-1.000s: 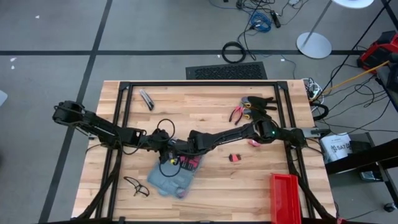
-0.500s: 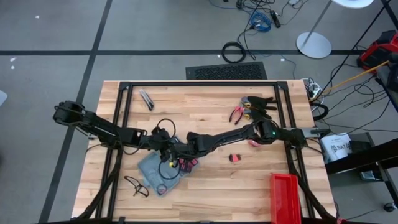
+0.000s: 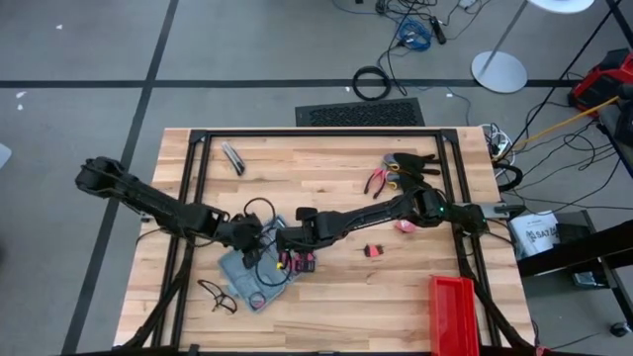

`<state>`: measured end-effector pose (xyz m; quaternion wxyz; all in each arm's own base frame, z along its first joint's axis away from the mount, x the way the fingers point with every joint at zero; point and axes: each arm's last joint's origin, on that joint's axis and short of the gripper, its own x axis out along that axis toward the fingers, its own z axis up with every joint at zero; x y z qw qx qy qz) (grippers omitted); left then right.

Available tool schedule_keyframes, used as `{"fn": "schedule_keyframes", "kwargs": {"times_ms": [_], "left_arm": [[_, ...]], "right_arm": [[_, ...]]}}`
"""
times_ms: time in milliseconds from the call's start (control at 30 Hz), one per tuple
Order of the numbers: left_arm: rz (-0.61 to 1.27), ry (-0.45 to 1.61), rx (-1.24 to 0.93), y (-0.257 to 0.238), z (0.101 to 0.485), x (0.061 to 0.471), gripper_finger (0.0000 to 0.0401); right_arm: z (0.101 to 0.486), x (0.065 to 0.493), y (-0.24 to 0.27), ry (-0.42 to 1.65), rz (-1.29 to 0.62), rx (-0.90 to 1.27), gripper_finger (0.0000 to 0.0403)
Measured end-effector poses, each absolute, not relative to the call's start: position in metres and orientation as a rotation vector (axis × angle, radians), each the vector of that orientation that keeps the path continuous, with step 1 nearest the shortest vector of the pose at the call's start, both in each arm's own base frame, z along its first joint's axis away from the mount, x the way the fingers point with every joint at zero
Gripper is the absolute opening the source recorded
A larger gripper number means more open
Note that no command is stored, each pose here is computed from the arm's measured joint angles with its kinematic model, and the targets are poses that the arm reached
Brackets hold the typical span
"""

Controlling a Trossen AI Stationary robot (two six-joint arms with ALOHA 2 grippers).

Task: Prefit tool cases
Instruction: Put the pink terminal block into the gray prefit tool case

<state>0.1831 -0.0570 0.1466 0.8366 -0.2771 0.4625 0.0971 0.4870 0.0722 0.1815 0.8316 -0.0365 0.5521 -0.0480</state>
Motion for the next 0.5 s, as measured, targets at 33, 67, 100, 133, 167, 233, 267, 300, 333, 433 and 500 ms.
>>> {"fn": "schedule_keyframes", "kwargs": {"times_ms": [33, 67, 100, 133, 167, 233, 267, 300, 333, 433, 500], "left_arm": [[0.194, 0.99, -0.601, -0.06, 0.146, 0.183, 0.0017], [0.186, 0.999, -0.618, -0.062, 0.145, 0.182, 0.0017], [0.183, 1.002, -0.633, -0.065, 0.145, 0.183, 0.0017], [0.185, 1.003, -0.644, -0.066, 0.145, 0.183, 0.0017], [0.187, 1.005, -0.65, -0.067, 0.145, 0.182, 0.0017], [0.188, 1.01, -0.651, -0.067, 0.145, 0.182, 0.0017], [0.192, 1.016, -0.649, -0.067, 0.146, 0.182, 0.0017], [0.196, 1.024, -0.646, -0.067, 0.148, 0.182, 0.0017], [0.203, 1.038, -0.64, -0.067, 0.151, 0.182, 0.0017], [0.219, 1.094, -0.624, -0.069, 0.164, 0.183, 0.0015], [0.213, 1.12, -0.62, -0.071, 0.176, 0.185, 0.0008]], "right_arm": [[0.179, 0.488, 0.072, 1.162, -0.092, -0.087, 0.0], [0.176, 0.488, 0.071, 1.155, -0.084, -0.093, 0.0], [0.172, 0.488, 0.07, 1.155, -0.079, -0.093, 0.0], [0.168, 0.488, 0.069, 1.157, -0.07, -0.085, 0.0], [0.165, 0.488, 0.067, 1.153, -0.068, -0.079, 0.0], [0.163, 0.488, 0.065, 1.143, -0.071, -0.076, 0.0], [0.163, 0.488, 0.064, 1.142, -0.073, -0.075, 0.0], [0.163, 0.488, 0.064, 1.14, -0.074, -0.073, 0.0], [0.163, 0.488, 0.063, 1.138, -0.075, -0.072, 0.0], [0.163, 0.488, 0.063, 1.14, -0.077, -0.074, 0.0], [0.163, 0.488, 0.063, 1.14, -0.079, -0.075, 0.0]]}}
